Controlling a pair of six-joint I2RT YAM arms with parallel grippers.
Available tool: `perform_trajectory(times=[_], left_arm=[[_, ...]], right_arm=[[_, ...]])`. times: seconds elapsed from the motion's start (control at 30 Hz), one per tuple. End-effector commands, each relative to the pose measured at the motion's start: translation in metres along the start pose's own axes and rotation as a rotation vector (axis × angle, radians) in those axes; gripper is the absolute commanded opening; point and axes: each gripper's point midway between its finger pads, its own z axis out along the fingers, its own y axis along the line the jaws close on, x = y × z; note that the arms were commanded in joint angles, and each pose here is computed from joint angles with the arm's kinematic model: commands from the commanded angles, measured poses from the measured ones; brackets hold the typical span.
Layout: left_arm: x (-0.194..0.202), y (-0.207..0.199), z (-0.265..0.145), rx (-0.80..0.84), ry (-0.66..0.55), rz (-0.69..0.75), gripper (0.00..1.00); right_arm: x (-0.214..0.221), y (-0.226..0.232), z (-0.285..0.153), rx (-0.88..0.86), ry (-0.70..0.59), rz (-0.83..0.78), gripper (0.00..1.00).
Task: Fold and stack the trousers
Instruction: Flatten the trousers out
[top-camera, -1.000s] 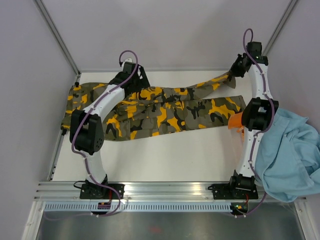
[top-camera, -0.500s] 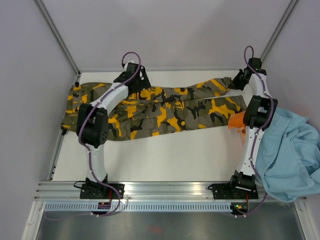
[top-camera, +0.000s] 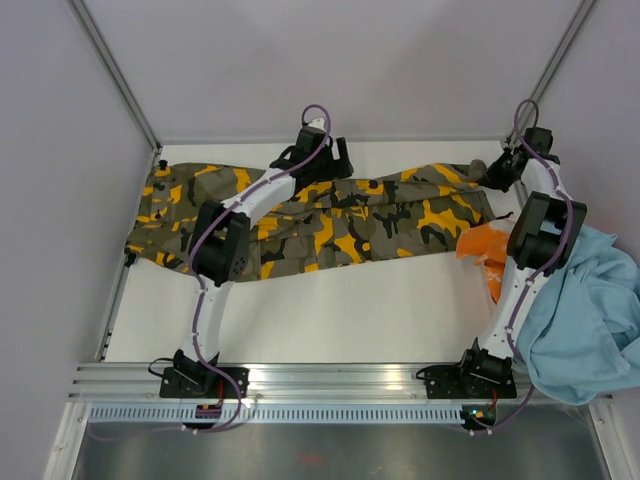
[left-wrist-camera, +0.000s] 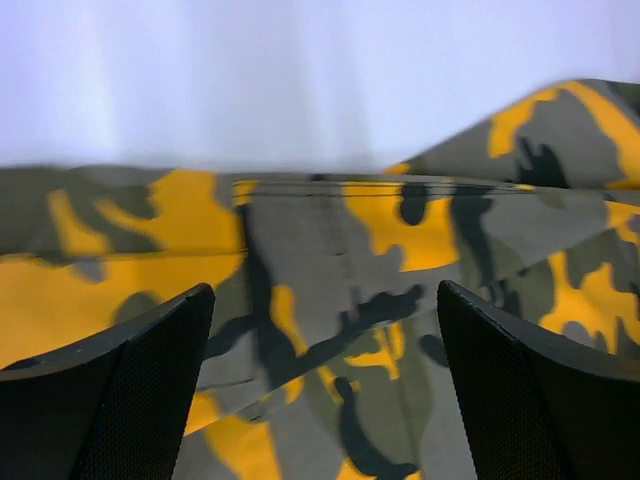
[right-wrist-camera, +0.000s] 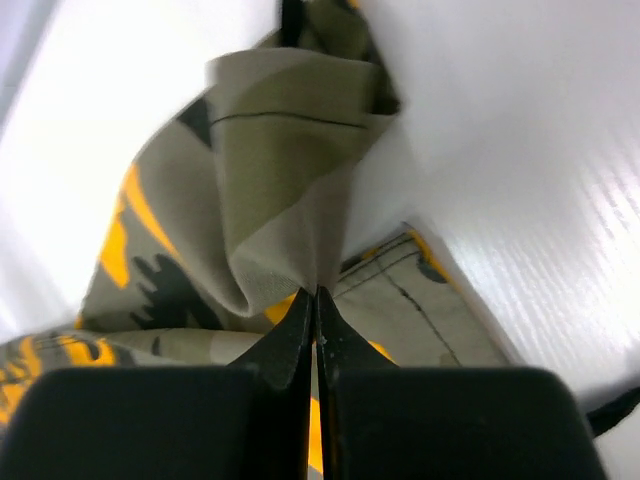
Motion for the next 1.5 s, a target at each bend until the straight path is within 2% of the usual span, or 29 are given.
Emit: perform_trajectory(times=[0.0, 0.1, 0.2, 0.27, 0.33, 0.43, 0.47, 0.53, 0.57, 0.6, 0.63, 0.83, 0.97, 1.13, 1.47], left_arm=[[-0.041, -0.051, 0.004, 0.170, -0.115, 0.018, 0.97], [-0.036, -0.083, 0.006, 0.217, -0.105, -0.075, 0.96], [-0.027, -0.106, 0.010, 0.227, -0.118, -0.097, 0.97], [-0.026, -0.135, 0.008, 0.273, -0.137, -0.112, 0.97], [-0.008, -0.156, 0.014, 0.307, -0.114, -0.102, 0.97], [0.006, -0.184, 0.012, 0.419, -0.095, -0.051, 0.97], [0.002, -0.196, 0.007, 0.483, -0.124, -0.030, 0.97], [0.012, -0.205, -0.003, 0.582, -0.115, 0.056, 0.96], [0.003, -0.215, -0.012, 0.648, -0.176, 0.105, 0.96], [0.005, -0.221, -0.022, 0.708, -0.186, 0.162, 0.96], [0.005, -0.220, -0.028, 0.724, -0.225, 0.261, 0.97], [-0.021, -0.222, -0.036, 0.705, -0.396, 0.582, 0.97], [-0.031, -0.222, -0.038, 0.685, -0.461, 0.705, 0.97], [-0.026, -0.236, -0.044, 0.784, -0.516, 0.861, 0.97], [-0.012, -0.241, -0.001, 0.829, -0.554, 0.852, 0.94]], right_arm=[[-0.019, 0.051, -0.033, -0.191, -0.092, -0.042, 0.00], [-0.020, 0.072, -0.059, -0.237, -0.142, -0.066, 0.00], [-0.019, 0.083, -0.073, -0.275, -0.163, -0.070, 0.00], [-0.023, 0.097, -0.090, -0.313, -0.187, -0.087, 0.00], [-0.026, 0.109, -0.109, -0.349, -0.214, -0.107, 0.00], [-0.031, 0.129, -0.139, -0.412, -0.260, -0.129, 0.00], [-0.032, 0.134, -0.146, -0.428, -0.270, -0.133, 0.00], [-0.034, 0.143, -0.161, -0.435, -0.282, -0.141, 0.00], [-0.038, 0.148, -0.169, -0.438, -0.293, -0.146, 0.00], [-0.038, 0.149, -0.171, -0.432, -0.287, -0.148, 0.00], [-0.040, 0.149, -0.172, -0.416, -0.290, -0.145, 0.00], [-0.025, 0.148, -0.171, -0.362, -0.239, -0.173, 0.00], [-0.011, 0.145, -0.166, -0.325, -0.217, -0.198, 0.00], [-0.005, 0.147, -0.165, -0.320, -0.202, -0.215, 0.00], [0.009, 0.167, -0.184, -0.371, -0.191, -0.260, 0.00]])
